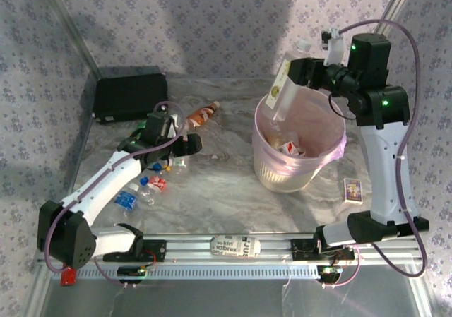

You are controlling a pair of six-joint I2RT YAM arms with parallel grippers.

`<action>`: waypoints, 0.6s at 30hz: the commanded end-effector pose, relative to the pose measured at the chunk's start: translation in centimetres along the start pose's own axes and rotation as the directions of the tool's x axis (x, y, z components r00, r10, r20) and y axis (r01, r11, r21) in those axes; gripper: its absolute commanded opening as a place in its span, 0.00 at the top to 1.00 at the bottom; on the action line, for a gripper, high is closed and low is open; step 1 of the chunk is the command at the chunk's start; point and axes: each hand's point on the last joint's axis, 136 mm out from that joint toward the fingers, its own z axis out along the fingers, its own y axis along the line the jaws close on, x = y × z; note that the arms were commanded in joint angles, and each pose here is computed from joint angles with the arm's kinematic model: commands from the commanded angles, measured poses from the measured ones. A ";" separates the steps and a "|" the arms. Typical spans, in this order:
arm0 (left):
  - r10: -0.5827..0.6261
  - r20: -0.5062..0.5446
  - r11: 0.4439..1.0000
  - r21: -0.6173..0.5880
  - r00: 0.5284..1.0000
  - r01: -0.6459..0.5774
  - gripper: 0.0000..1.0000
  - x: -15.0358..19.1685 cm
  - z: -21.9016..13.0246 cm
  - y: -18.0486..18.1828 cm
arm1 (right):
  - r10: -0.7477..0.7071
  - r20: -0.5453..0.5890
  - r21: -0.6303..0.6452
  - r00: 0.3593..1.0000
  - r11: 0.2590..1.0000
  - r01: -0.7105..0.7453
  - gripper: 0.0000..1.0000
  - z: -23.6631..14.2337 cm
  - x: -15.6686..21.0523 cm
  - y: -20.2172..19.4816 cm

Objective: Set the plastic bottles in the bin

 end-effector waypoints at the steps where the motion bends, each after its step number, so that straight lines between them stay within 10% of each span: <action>1: 0.022 -0.006 0.998 -0.056 1.000 -0.022 0.05 -0.6 -0.3 0.5 | -0.006 -0.070 0.069 0.997 0.998 0.011 0.52 -0.8 2.7 -1.7; 18: 0.098 -0.120 0.964 -0.235 0.988 -0.124 0.13 1.1 2.6 2.9 | 0.014 -0.417 0.155 0.909 0.986 0.056 0.53 1.6 14.8 -5.0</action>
